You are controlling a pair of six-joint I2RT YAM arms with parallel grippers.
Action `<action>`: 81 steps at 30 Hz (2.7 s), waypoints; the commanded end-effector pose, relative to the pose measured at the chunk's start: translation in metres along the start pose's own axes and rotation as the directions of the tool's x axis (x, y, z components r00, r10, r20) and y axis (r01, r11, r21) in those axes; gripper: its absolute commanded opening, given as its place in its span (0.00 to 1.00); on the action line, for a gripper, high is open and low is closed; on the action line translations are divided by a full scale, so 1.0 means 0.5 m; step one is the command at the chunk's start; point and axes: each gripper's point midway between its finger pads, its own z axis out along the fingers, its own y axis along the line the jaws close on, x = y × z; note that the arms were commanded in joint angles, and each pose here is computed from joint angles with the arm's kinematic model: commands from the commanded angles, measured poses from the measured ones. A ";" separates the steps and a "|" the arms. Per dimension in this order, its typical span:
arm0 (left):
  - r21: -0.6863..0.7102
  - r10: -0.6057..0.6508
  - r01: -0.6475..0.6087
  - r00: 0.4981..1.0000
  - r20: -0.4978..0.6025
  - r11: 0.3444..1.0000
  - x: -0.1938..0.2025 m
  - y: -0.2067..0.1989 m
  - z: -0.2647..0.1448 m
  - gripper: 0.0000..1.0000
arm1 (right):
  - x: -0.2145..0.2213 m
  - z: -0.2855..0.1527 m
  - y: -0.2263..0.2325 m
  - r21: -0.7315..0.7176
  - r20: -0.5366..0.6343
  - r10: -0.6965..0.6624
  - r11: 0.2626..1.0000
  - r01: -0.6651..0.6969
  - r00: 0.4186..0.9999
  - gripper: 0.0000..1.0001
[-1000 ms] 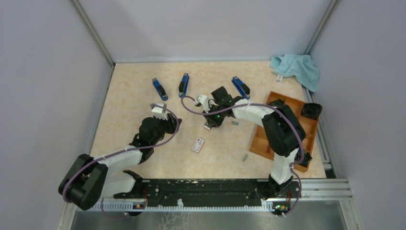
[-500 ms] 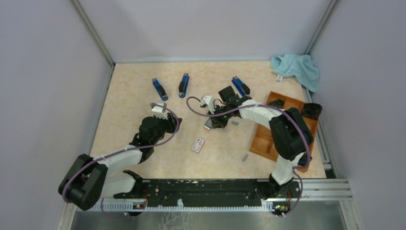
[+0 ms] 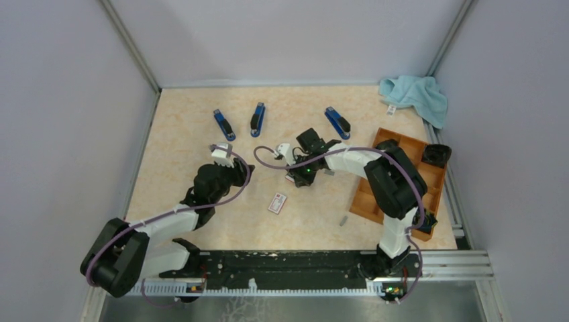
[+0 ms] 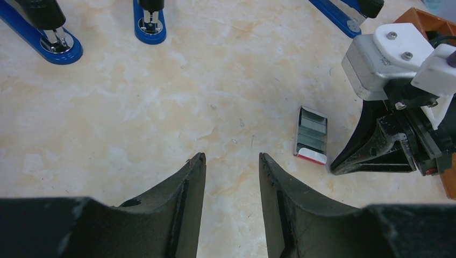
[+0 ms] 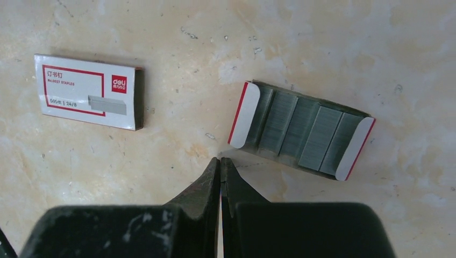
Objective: Unload the staples from the stapler
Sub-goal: Place the staple in the staple box, then pick up the staple from the center of the board.
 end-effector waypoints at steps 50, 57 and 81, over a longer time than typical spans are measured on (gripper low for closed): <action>0.298 0.044 0.105 0.891 -0.453 0.949 0.144 -0.616 -0.065 0.72 | -0.181 -0.654 0.042 -0.123 0.824 0.159 0.987 -0.102 0.543 0.51; 0.350 0.096 0.107 0.852 -0.515 0.930 0.201 -0.630 -0.083 0.60 | -0.185 -0.665 0.047 -0.136 0.816 0.184 0.983 -0.126 0.548 0.51; 0.311 0.201 -0.035 0.829 -0.521 0.950 0.330 -0.633 -0.007 0.43 | -0.106 -0.648 0.031 0.071 0.854 0.062 0.970 -0.234 0.517 0.56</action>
